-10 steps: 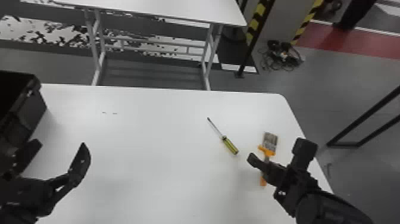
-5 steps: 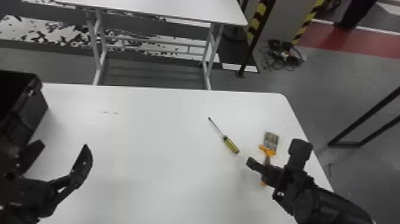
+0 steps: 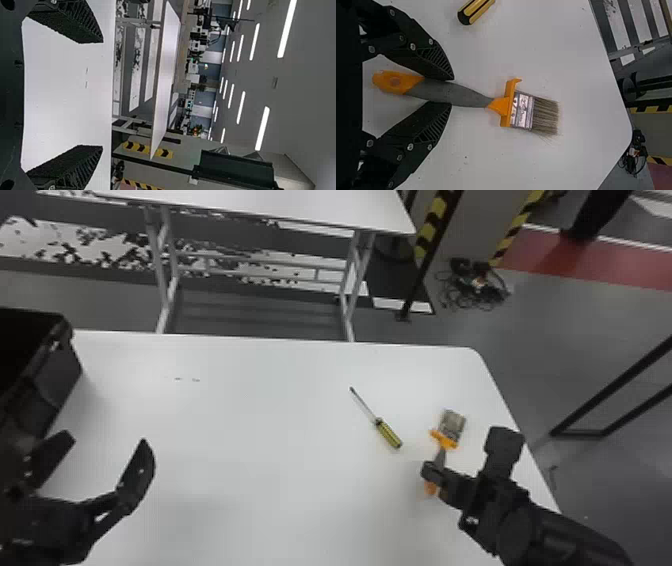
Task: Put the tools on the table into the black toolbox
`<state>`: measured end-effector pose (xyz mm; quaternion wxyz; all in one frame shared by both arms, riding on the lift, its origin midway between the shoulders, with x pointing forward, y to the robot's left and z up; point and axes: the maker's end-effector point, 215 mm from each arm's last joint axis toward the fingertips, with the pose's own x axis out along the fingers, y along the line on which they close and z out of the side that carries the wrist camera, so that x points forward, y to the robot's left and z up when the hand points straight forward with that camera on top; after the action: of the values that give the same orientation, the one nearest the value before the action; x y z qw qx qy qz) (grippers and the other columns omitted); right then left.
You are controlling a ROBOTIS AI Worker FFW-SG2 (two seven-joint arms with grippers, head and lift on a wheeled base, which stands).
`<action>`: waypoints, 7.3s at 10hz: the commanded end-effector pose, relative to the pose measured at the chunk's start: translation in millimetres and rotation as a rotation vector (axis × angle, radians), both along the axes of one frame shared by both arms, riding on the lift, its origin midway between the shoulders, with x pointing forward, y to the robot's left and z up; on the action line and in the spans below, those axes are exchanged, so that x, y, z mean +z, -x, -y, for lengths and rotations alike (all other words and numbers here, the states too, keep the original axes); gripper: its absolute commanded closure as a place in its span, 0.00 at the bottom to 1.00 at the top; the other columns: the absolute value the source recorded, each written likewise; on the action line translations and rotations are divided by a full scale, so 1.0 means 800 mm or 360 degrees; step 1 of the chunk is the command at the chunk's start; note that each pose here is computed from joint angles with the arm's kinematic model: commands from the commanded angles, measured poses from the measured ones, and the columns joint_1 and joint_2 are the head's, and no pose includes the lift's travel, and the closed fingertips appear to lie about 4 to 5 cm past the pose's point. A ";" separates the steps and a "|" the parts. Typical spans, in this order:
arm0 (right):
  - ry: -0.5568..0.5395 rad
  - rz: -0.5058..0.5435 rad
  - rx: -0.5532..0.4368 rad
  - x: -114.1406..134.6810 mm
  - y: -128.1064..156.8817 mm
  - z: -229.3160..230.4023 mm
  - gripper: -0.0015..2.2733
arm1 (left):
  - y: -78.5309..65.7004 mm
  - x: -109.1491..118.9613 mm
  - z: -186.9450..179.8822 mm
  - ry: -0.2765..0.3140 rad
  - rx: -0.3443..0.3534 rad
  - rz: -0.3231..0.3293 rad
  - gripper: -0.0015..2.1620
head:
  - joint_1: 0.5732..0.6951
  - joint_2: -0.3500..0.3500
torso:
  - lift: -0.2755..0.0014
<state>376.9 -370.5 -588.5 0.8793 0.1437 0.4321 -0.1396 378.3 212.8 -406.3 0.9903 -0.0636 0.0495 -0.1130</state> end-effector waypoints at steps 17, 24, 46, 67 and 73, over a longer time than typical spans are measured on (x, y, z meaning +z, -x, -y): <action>0.0142 0.0450 0.0182 0.134 -0.011 -0.028 0.99 | -0.012 0.044 0.030 0.0063 -0.0089 0.0082 0.02 | 1.00 0.15 | 0.72; 0.0144 0.0643 0.0396 0.165 -0.024 -0.106 0.99 | -0.023 0.040 0.087 0.0249 -0.0228 -0.0053 0.02 | 1.00 0.20 | 0.72; -0.0206 0.0824 0.1084 0.222 0.028 -0.414 0.99 | -0.113 0.035 0.228 0.1052 -0.0751 -0.0544 0.03 | 1.00 0.46 | 0.72; -0.0205 0.0910 0.0884 0.234 0.026 -0.356 0.03 | -0.101 0.023 0.189 0.1052 -0.0818 -0.0602 0.99 | 1.00 0.45 | 0.72; -0.0168 0.0946 0.0594 0.225 0.031 -0.208 0.03 | -0.110 0.115 0.028 0.0540 -0.0492 -0.0274 0.99 | 1.00 0.45 | 0.72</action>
<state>352.8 -194.7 -407.0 0.9679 0.1402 0.1821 0.1014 465.8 178.8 -319.6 0.9225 -0.2409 0.1288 -0.2727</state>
